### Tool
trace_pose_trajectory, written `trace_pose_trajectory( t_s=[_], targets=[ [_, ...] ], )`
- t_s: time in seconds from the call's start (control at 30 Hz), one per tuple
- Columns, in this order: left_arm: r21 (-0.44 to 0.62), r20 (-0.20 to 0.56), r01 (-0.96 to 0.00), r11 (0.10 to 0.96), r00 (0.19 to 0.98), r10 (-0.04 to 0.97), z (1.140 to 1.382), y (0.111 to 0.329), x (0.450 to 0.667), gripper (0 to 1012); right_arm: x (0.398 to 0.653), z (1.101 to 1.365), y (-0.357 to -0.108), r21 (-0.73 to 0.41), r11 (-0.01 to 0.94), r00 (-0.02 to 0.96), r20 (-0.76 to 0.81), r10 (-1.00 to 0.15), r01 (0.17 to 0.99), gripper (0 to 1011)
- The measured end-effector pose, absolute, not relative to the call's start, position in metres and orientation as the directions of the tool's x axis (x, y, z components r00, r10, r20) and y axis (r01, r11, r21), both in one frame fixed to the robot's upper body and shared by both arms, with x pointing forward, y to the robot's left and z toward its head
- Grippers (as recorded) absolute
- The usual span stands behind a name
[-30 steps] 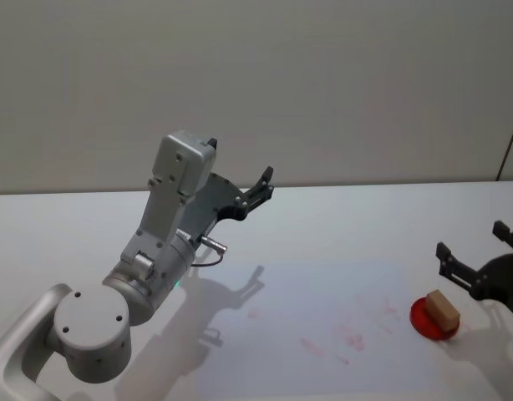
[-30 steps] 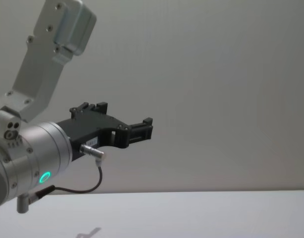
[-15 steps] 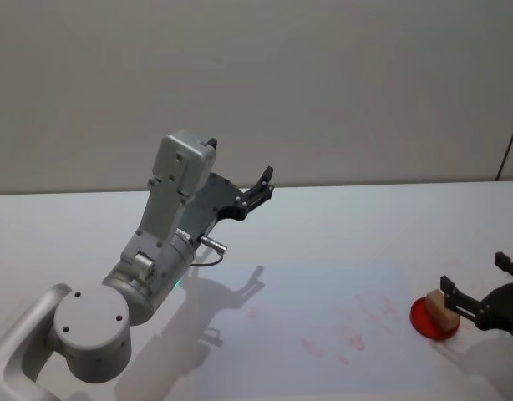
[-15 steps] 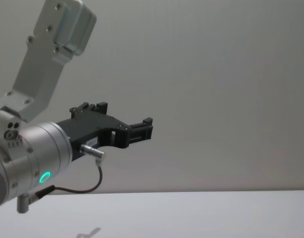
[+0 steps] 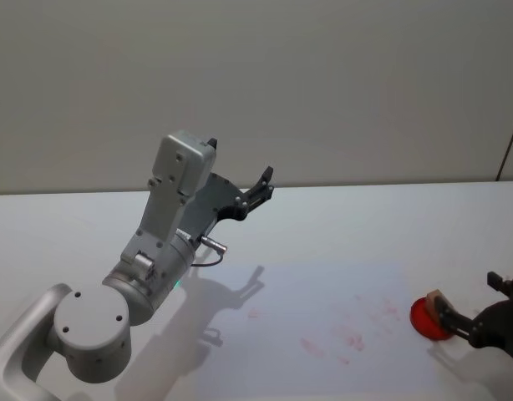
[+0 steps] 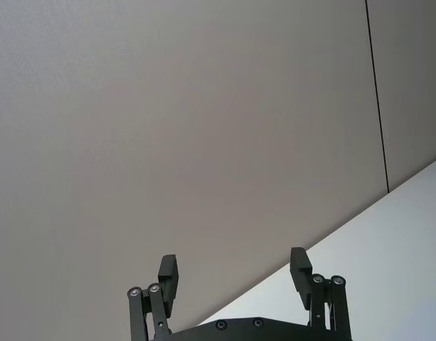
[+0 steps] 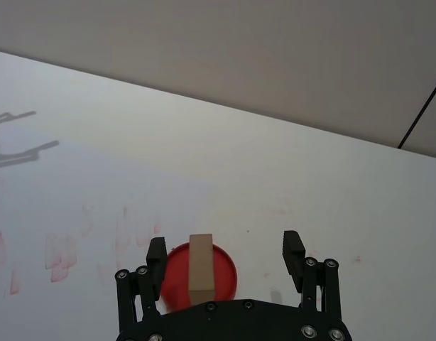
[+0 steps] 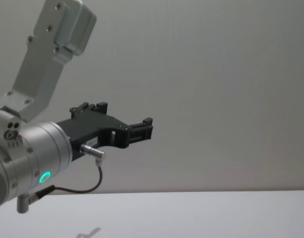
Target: Use the one hand to pick up the stamp and affix it onto the A4 paper.
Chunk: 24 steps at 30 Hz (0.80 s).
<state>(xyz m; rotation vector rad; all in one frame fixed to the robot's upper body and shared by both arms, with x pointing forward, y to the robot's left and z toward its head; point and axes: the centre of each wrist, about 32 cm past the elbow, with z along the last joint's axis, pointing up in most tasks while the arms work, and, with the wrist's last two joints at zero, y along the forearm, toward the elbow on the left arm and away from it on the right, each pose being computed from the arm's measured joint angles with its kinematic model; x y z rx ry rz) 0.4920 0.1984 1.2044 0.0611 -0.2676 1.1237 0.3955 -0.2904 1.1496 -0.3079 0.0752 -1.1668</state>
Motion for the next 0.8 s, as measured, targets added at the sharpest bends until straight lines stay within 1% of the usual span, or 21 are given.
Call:
trace_pose_trajectory(
  t_s=[0.8],
  targets=[
    [-0.086, 0.242, -0.897, 0.434, 0.404, 0.882, 1.204, 0.198, 0.492, 1001, 0.402, 1.142, -0.278, -0.323, 0.363, 0.409, 0.084, -0.909, 0.874, 1001]
  ],
)
